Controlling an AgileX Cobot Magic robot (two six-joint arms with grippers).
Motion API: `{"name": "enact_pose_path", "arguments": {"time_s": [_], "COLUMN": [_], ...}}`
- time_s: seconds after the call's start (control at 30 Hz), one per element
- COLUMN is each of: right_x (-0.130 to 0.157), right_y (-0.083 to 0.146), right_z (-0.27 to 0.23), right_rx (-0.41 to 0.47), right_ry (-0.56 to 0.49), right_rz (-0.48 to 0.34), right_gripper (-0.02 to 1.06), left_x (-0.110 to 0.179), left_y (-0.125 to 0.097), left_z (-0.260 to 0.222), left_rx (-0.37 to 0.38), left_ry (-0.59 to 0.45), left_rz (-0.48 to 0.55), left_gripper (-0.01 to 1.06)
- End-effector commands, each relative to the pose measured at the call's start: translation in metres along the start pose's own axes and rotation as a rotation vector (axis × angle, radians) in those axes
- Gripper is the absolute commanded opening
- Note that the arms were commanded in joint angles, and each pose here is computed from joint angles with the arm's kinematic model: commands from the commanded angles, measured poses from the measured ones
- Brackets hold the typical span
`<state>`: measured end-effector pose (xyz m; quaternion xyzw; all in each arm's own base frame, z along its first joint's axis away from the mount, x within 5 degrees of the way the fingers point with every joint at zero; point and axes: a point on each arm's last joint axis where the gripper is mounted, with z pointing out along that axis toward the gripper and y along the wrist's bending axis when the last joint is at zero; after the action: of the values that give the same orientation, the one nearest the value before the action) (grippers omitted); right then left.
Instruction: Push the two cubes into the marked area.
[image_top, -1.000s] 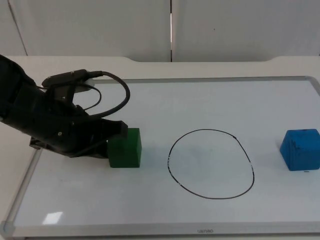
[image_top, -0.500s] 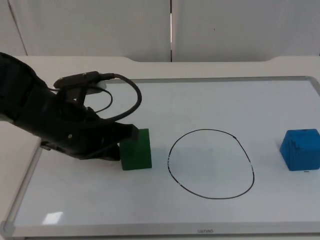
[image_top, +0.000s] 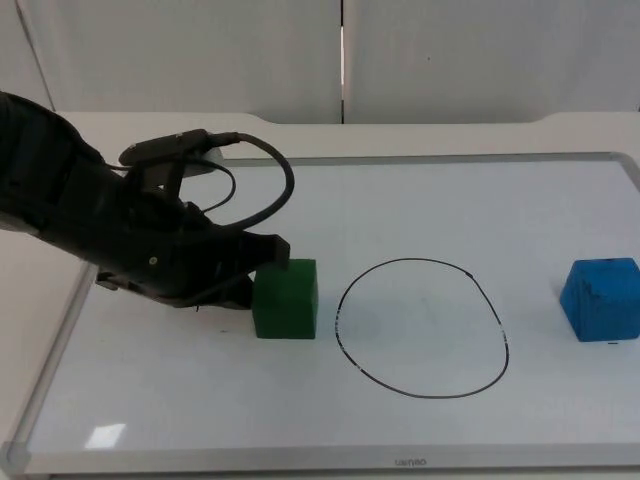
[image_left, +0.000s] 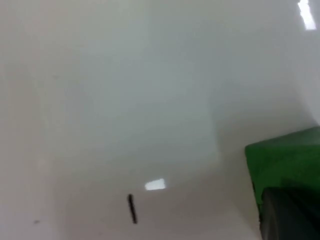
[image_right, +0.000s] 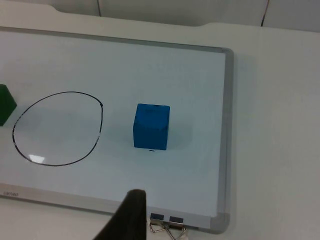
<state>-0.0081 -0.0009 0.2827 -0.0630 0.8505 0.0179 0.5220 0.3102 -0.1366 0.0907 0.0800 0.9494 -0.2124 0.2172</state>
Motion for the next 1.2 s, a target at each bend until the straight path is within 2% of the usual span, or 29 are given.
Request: {"name": "enact_pose_path", "arguments": {"time_s": [0.0, 0.23, 0.77, 1.17], "right_x": [0.002, 0.002, 0.002, 0.002], "right_y": [0.000, 0.000, 0.000, 0.000], "right_z": [0.002, 0.002, 0.002, 0.002], "right_rx": [0.003, 0.003, 0.003, 0.003], "right_ry": [0.005, 0.005, 0.005, 0.005], "right_rz": [-0.001, -0.001, -0.001, -0.001], "right_gripper": [1.05, 1.05, 1.05, 1.05], "left_x": [0.000, 0.000, 0.003, 0.007], "left_y": [-0.008, -0.017, -0.026, -0.028], "left_z": [0.001, 0.004, 0.004, 0.005], "left_rx": [0.023, 0.005, 0.077, 0.083], "left_ry": [0.001, -0.004, 0.016, 0.043], "left_rz": [0.010, 0.047, 0.036, 0.045], "left_gripper": [0.00, 0.00, 0.00, 0.00]}}
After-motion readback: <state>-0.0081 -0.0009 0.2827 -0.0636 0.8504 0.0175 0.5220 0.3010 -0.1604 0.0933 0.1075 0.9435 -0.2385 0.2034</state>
